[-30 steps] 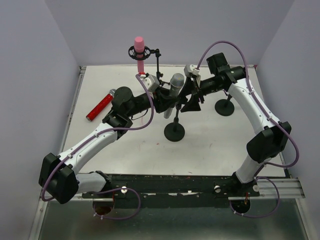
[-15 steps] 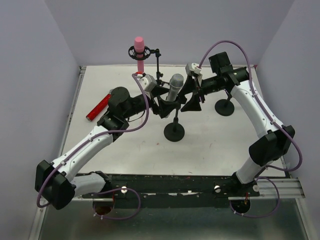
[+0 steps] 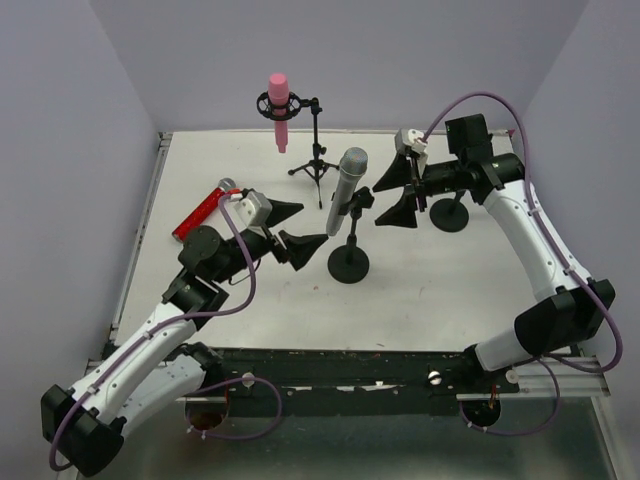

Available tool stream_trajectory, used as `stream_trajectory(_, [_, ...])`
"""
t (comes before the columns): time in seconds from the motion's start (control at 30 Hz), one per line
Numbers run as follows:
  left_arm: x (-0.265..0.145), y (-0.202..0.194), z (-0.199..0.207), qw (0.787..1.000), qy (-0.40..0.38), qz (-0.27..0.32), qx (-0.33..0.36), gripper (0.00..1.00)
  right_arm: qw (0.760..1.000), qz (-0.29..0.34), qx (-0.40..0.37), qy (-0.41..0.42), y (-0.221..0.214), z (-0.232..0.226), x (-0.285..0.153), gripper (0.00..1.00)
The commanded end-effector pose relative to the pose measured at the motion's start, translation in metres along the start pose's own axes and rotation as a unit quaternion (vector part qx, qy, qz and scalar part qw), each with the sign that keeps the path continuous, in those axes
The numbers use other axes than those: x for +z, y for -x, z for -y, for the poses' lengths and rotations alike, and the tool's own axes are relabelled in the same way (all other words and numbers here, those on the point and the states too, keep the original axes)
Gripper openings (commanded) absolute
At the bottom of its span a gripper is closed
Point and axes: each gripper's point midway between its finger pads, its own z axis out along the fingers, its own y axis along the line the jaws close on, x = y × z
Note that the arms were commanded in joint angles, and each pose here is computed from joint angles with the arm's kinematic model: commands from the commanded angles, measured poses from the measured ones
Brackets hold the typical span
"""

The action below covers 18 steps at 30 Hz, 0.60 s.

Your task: Attach the microphones to the stand

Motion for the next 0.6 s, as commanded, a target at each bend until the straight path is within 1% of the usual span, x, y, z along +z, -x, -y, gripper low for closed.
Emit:
stream_trajectory(0.0, [-0.031, -0.012, -0.013, 0.998, 0.064, 0.019, -0.02, 0.99, 0.999, 0.021, -0.007, -0.023, 0.0, -0.001, -0.006, 0.93])
stream_trajectory(0.1, [-0.052, -0.025, -0.016, 0.996, 0.091, 0.015, -0.024, 0.99, 0.998, 0.033, -0.012, -0.045, -0.009, -0.004, -0.005, 1.0])
stream_trajectory(0.17, [-0.066, -0.034, -0.014, 0.995, 0.099, 0.005, -0.021, 0.99, 0.997, 0.042, -0.02, -0.053, -0.012, -0.004, -0.004, 1.0])
stream_trajectory(0.2, [-0.071, -0.039, -0.014, 0.995, 0.101, -0.004, -0.017, 0.99, 0.997, 0.045, -0.01, -0.055, -0.015, -0.004, -0.003, 1.0])
stream_trajectory(0.37, [-0.098, -0.063, -0.018, 0.988, 0.13, -0.078, 0.013, 0.99, 0.997, 0.061, 0.01, -0.042, -0.032, 0.0, 0.008, 1.0])
stream_trajectory(0.5, [-0.117, -0.07, -0.026, 0.978, 0.156, -0.125, 0.058, 0.99, 0.998, 0.068, -0.017, -0.002, -0.051, -0.006, 0.018, 1.0])
stream_trajectory(0.57, [-0.124, -0.078, -0.032, 0.973, 0.167, -0.143, 0.076, 0.99, 0.997, 0.071, -0.015, 0.005, -0.058, -0.004, 0.021, 1.0])
